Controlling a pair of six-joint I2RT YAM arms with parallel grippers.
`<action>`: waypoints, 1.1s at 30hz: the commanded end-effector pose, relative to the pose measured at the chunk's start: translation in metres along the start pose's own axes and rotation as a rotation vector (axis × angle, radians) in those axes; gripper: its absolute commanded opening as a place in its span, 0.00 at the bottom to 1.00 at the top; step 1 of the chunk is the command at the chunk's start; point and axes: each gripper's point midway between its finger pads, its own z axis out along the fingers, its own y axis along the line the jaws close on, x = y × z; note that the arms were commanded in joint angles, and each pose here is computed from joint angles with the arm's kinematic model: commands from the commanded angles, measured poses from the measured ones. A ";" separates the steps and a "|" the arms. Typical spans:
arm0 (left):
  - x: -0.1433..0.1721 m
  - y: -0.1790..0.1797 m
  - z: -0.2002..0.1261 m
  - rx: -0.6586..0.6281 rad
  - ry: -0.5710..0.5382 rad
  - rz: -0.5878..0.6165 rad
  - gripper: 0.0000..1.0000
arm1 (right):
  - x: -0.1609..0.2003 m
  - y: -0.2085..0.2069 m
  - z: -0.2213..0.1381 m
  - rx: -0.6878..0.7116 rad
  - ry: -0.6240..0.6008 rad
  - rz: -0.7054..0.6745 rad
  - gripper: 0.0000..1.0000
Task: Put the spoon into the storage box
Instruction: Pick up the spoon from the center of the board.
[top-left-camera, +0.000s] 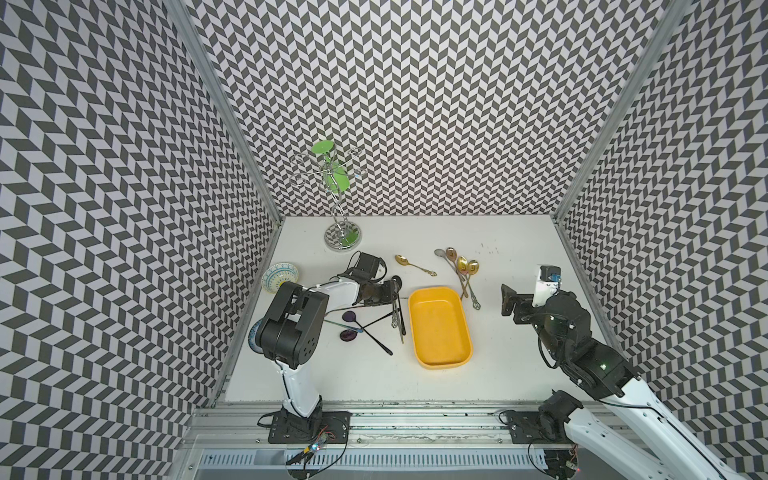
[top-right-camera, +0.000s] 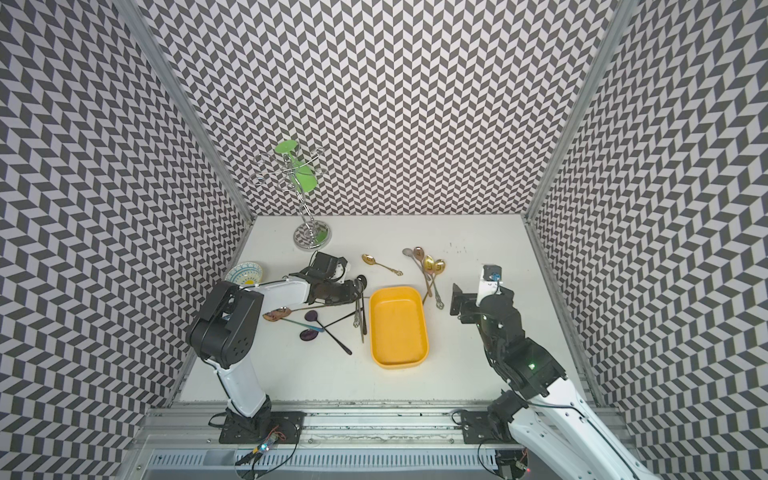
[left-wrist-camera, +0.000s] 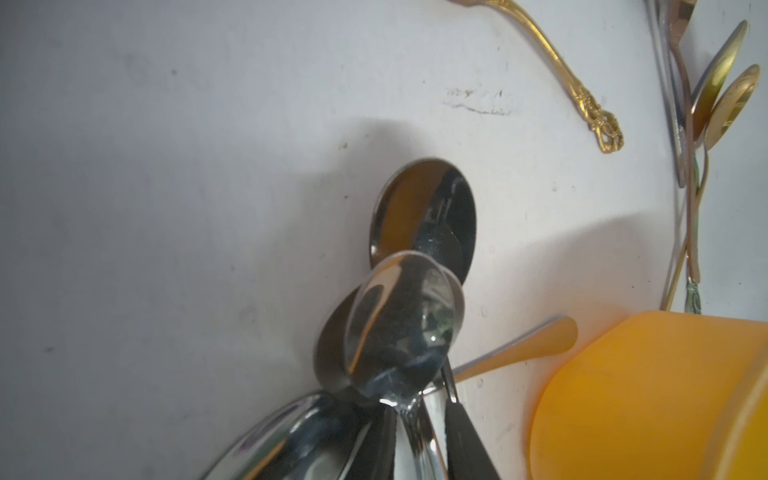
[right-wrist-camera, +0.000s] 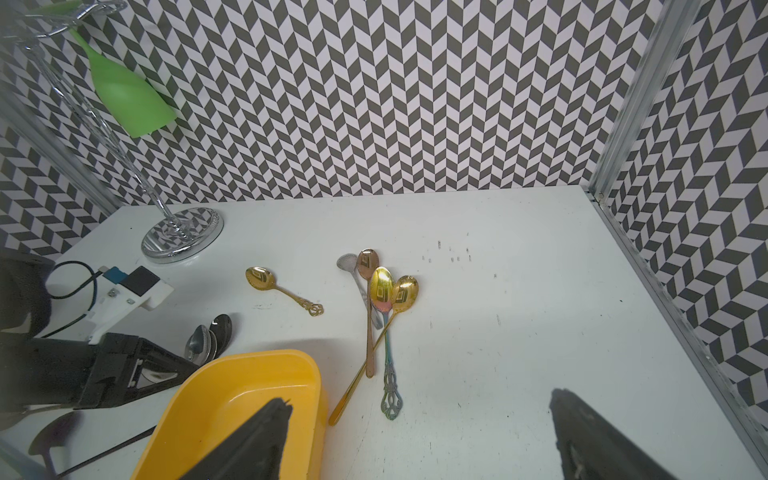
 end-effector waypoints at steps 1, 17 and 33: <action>0.039 0.021 0.016 -0.090 0.136 -0.008 0.24 | -0.012 -0.001 -0.001 0.007 -0.051 0.026 0.99; 0.035 0.031 0.009 -0.259 0.121 0.226 0.05 | -0.012 -0.001 -0.002 0.003 -0.053 0.026 0.99; -0.003 -0.015 -0.034 -0.122 -0.033 0.279 0.00 | -0.013 -0.002 -0.004 0.002 -0.063 0.030 0.99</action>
